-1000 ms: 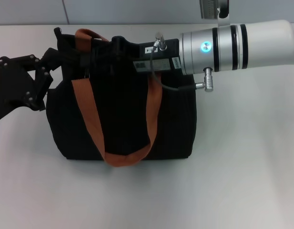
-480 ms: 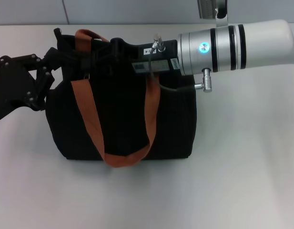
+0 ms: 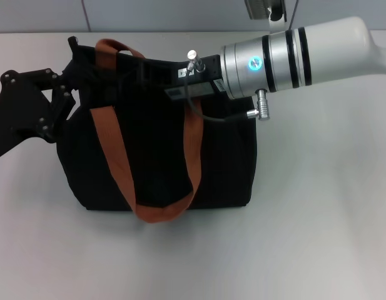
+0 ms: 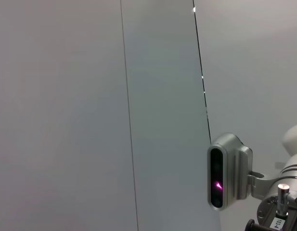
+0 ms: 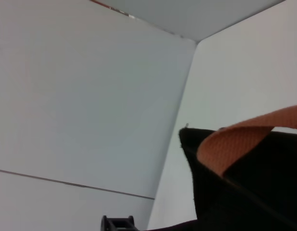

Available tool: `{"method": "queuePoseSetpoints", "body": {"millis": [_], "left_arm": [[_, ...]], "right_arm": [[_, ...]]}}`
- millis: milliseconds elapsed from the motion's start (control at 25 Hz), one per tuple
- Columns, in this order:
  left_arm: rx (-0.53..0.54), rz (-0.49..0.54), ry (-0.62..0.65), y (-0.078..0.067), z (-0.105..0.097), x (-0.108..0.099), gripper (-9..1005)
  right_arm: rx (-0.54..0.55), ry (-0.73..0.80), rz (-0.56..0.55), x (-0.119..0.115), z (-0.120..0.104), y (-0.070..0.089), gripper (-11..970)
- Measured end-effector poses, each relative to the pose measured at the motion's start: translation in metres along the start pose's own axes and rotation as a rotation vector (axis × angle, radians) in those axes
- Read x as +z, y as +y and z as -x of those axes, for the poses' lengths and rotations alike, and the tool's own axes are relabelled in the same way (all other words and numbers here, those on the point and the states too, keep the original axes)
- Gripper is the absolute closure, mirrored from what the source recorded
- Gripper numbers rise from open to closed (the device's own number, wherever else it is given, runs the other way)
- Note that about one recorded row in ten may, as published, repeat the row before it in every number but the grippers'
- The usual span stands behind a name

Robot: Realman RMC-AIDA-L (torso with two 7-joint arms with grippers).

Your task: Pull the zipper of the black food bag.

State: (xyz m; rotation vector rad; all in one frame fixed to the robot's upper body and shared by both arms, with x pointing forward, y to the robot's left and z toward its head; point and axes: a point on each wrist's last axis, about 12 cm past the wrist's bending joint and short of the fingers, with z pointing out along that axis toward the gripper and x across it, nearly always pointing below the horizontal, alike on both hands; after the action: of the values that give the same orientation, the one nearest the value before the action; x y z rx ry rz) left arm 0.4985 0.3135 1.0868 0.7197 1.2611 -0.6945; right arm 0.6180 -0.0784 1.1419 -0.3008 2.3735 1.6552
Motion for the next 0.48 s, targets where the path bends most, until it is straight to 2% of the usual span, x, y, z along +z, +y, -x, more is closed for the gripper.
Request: {"method": "queuePoseSetpoints", "body": {"millis": [200,480], "left_arm": [[-0.001,0.004,-0.003,0.0,0.0,-0.001,985],[-0.003,0.011,-0.006,0.0,0.0,-0.003,986]], "right_arm": [[-0.047,0.002,-0.01,-0.002,0.001,0.002,962],[-0.041,-0.019,-0.021,-0.013,-0.001,0.001,960]]}}
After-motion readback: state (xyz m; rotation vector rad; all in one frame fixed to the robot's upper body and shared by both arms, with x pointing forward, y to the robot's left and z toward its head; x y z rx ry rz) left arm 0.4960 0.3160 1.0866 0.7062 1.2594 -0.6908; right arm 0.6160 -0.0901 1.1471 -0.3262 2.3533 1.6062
